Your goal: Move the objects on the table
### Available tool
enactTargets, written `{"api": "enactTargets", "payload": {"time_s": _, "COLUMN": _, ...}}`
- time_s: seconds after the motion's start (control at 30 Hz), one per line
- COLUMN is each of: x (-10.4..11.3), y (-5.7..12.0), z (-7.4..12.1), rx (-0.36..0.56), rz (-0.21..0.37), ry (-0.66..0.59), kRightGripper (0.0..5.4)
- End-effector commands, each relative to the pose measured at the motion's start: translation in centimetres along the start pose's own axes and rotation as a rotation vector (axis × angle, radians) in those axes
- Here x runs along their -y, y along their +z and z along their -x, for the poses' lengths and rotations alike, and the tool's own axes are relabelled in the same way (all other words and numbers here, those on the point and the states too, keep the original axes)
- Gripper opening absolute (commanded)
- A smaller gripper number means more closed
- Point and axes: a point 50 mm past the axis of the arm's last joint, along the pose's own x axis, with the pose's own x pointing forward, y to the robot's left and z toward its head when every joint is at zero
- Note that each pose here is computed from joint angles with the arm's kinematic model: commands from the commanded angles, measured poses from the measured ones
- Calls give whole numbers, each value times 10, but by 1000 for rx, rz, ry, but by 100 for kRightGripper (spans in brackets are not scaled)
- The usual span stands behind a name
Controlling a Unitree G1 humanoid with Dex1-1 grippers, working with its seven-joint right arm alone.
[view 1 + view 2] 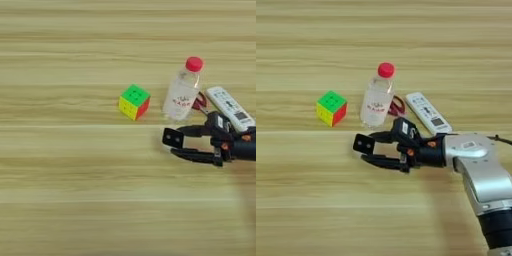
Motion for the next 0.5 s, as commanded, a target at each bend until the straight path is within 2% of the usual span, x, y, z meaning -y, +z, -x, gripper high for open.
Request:
{"api": "enactTargets", "payload": {"time_s": 0.03, "x": 16, "y": 16, "z": 13, "rx": -21, "rz": 108, "ry": -72, "kRightGripper": 248}}
{"api": "enactTargets", "payload": {"time_s": 0.5, "x": 14, "y": -8, "z": 3, "rx": -115, "rz": 102, "ry": -58, "kRightGripper": 248}}
